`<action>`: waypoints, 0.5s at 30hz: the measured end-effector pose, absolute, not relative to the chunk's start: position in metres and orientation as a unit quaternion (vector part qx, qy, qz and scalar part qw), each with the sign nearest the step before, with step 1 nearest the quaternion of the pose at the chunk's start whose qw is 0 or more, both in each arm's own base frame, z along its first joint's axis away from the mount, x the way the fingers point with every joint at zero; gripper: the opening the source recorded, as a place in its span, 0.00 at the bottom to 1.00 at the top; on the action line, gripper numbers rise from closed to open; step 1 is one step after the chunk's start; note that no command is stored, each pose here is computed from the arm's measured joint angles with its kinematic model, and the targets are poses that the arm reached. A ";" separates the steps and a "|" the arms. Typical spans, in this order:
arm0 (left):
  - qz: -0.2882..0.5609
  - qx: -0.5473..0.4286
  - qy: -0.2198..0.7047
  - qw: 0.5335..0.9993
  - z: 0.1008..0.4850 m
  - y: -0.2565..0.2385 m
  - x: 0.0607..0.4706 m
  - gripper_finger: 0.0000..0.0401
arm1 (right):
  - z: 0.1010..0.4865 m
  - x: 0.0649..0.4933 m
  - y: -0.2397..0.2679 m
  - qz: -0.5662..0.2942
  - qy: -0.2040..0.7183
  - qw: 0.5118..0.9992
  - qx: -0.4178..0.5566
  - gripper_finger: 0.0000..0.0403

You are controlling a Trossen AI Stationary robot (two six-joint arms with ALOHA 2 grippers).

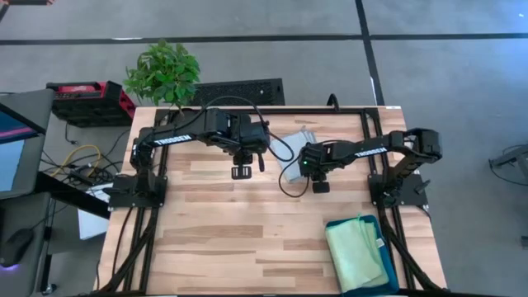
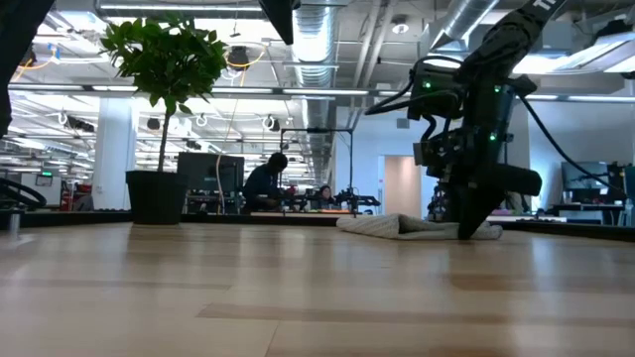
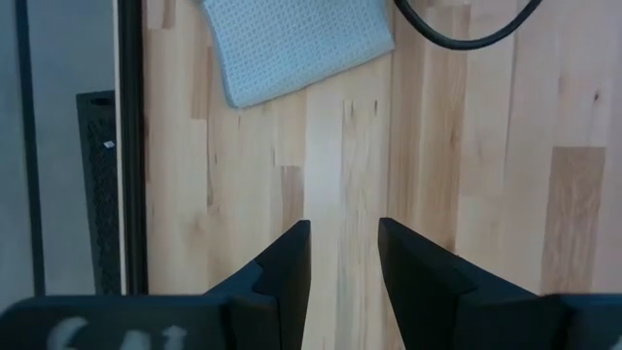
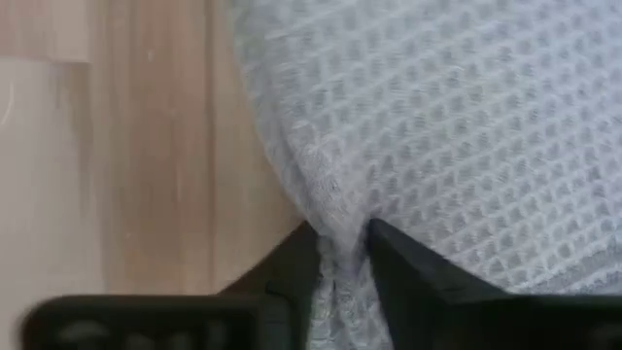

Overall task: Fold microfiber towels
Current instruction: Put the gray microfiber towel into the blue bin

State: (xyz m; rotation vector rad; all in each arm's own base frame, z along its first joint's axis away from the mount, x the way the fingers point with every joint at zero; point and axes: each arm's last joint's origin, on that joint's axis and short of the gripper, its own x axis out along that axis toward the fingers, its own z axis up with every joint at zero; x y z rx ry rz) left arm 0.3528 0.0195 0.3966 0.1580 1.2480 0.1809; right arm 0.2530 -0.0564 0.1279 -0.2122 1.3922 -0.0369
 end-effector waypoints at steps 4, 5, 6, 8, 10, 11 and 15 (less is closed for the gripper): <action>0.083 0.078 0.580 0.806 0.398 0.014 0.352 0.29 | 0.130 0.253 -0.057 -0.047 0.636 0.766 -0.083 0.09; 0.084 0.078 0.580 0.807 0.398 0.012 0.352 0.29 | 0.130 0.252 -0.058 -0.054 0.636 0.766 -0.080 0.05; 0.083 0.078 0.579 0.807 0.398 0.011 0.352 0.29 | 0.131 0.252 -0.058 -0.056 0.636 0.766 -0.077 0.04; 0.081 0.080 0.579 0.807 0.398 0.008 0.352 0.29 | 0.131 0.252 -0.057 -0.062 0.636 0.766 -0.071 0.05; 0.078 0.082 0.578 0.808 0.398 0.005 0.352 0.29 | 0.132 0.252 -0.055 -0.058 0.643 0.760 -0.071 0.06; 0.078 0.081 0.578 0.808 0.398 0.004 0.352 0.29 | 0.134 0.251 -0.053 -0.056 0.652 0.753 -0.069 0.06; 0.082 0.072 0.576 0.810 0.398 -0.002 0.352 0.29 | 0.151 0.249 -0.040 -0.044 0.666 0.742 -0.066 0.02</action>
